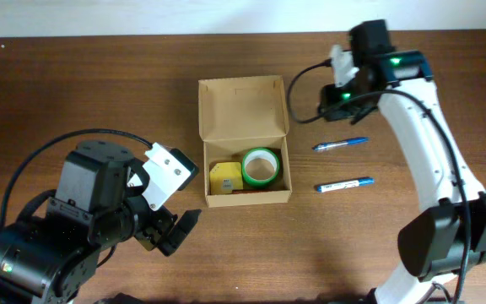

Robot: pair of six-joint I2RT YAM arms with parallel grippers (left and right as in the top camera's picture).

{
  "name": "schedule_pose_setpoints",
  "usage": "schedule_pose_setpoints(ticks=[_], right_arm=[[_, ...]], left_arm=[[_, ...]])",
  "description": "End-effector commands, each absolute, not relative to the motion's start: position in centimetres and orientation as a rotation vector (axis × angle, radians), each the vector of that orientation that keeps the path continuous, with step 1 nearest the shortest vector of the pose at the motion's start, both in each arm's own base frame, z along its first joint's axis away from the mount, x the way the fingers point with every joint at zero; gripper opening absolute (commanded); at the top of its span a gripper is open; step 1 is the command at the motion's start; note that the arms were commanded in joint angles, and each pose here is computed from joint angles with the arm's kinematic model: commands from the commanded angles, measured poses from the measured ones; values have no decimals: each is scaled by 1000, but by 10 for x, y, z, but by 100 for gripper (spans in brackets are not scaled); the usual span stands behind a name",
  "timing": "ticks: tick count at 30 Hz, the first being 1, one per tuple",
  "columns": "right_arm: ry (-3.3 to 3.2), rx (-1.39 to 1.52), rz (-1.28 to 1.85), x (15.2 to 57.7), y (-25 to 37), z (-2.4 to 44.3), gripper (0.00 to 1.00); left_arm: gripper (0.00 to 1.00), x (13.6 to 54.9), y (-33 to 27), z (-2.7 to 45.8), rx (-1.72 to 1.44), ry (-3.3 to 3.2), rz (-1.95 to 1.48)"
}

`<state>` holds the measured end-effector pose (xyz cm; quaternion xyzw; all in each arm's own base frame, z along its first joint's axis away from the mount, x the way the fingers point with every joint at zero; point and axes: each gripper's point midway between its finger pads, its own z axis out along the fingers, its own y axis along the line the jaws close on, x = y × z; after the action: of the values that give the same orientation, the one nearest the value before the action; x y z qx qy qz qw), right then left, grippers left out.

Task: Pack container
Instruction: 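Carry the staples box into the box with the right gripper, release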

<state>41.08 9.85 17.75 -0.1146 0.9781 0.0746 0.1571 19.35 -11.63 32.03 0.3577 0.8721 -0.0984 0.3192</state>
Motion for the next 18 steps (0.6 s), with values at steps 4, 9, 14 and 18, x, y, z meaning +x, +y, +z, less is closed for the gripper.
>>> schedule_pose_setpoints(ticks=[4,9,14,18], right_arm=[[2793,-432,323,376,187,189,41],[2840,-491,308,347,228,153,41],[2867,-372,233,343,228,115,41],[2861,-349,228,342,225,88,41]], left_arm=[[100,195,-114,320,919,2301,-252],[100,195,-114,320,920,2301,-252],[100,195,-114,320,920,2301,-252],[100,195,-114,320,920,2301,-252]])
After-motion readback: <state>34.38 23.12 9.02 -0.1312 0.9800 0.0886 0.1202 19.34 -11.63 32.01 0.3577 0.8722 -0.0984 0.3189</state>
